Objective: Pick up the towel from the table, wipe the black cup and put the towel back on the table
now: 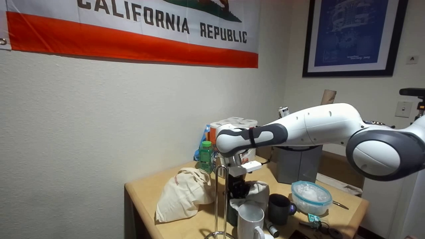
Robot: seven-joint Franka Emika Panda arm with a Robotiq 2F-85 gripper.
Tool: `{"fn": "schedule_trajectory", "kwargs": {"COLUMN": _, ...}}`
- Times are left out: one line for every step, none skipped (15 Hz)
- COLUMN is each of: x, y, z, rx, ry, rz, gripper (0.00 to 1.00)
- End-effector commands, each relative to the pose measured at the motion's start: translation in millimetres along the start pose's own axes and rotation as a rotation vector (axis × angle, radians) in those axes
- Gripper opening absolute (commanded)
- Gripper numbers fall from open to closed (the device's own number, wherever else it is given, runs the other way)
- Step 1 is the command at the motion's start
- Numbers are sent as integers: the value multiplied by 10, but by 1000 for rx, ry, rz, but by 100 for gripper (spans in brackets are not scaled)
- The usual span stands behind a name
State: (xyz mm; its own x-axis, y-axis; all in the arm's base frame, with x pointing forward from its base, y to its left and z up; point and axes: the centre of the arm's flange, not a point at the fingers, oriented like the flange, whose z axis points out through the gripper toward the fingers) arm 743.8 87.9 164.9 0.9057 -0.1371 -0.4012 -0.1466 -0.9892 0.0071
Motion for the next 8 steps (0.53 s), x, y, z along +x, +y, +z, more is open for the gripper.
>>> {"fn": "schedule_trajectory", "kwargs": {"x": 97, "y": -49, "z": 127, "rx": -2, "ry": 72, "rz": 15, "gripper": 2}}
{"fn": "schedule_trajectory", "kwargs": {"x": 101, "y": -47, "z": 95, "rx": 15, "ry": 82, "rz": 7, "gripper": 2}}
{"fn": "schedule_trajectory", "kwargs": {"x": 109, "y": -37, "z": 65, "rx": 25, "ry": 83, "rz": 4, "gripper": 2}}
{"fn": "schedule_trajectory", "kwargs": {"x": 112, "y": -20, "z": 29, "rx": 27, "ry": 80, "rz": 4, "gripper": 2}}
{"fn": "schedule_trajectory", "kwargs": {"x": 109, "y": -13, "z": 4, "rx": 21, "ry": 73, "rz": 6, "gripper": 2}}
{"fn": "schedule_trajectory", "kwargs": {"x": 96, "y": -4, "z": -29, "rx": 19, "ry": 68, "rz": 7, "gripper": 2}}
{"fn": "schedule_trajectory", "kwargs": {"x": 82, "y": 0, "z": -70, "rx": 13, "ry": 65, "rz": 8, "gripper": 2}}
{"fn": "schedule_trajectory", "kwargs": {"x": 66, "y": 6, "z": -123, "rx": 12, "ry": 62, "rz": 4, "gripper": 2}}
